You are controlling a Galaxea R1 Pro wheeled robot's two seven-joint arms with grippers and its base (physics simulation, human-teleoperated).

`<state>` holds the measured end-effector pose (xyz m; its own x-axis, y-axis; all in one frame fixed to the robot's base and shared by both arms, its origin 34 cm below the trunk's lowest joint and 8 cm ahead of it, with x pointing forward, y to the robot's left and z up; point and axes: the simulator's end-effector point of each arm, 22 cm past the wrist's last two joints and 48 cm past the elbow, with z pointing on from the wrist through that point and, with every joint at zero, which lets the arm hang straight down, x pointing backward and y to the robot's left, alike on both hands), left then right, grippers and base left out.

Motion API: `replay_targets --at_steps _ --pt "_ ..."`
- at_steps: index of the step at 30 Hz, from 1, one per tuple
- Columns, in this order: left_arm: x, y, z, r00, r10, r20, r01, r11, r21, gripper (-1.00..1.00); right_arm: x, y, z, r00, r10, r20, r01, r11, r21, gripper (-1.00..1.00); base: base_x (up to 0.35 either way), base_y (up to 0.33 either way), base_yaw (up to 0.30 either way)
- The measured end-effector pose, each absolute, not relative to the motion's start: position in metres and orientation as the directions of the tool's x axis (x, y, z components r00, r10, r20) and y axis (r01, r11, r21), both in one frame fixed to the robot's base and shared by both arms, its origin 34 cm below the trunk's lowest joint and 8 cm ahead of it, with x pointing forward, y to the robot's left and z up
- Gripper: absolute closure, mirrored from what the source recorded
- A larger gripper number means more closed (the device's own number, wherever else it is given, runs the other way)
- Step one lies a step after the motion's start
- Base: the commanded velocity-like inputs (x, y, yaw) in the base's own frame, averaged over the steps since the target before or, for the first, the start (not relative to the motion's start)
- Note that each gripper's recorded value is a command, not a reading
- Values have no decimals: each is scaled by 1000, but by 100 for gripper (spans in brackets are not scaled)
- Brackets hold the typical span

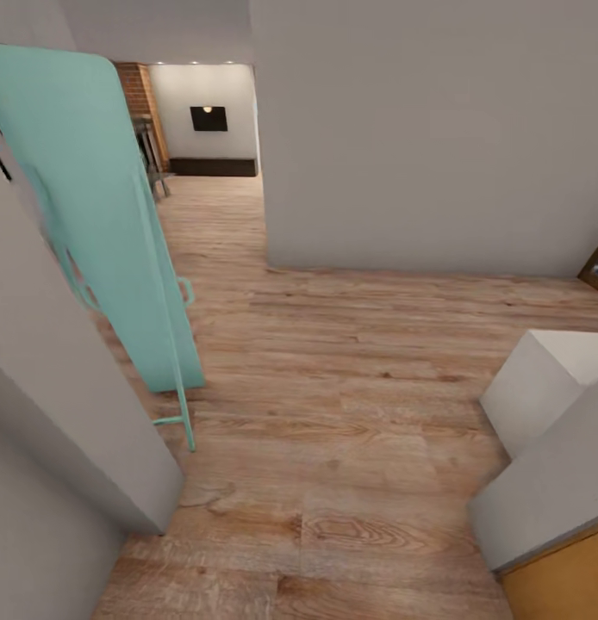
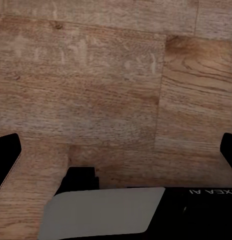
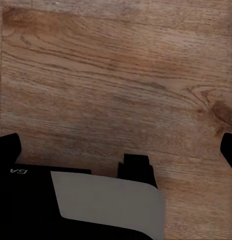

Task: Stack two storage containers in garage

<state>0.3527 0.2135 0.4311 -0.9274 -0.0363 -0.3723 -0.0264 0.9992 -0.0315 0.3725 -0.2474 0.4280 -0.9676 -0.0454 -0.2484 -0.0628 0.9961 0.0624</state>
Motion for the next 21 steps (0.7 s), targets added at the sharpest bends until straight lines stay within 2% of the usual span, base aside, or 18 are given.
replay_targets --at_steps 21 --pt "353 214 431 -926 -37 -375 -27 999 -31 -100 363 -247 426 -972 -42 -230 -58 996 65 -100 344 -27 0"
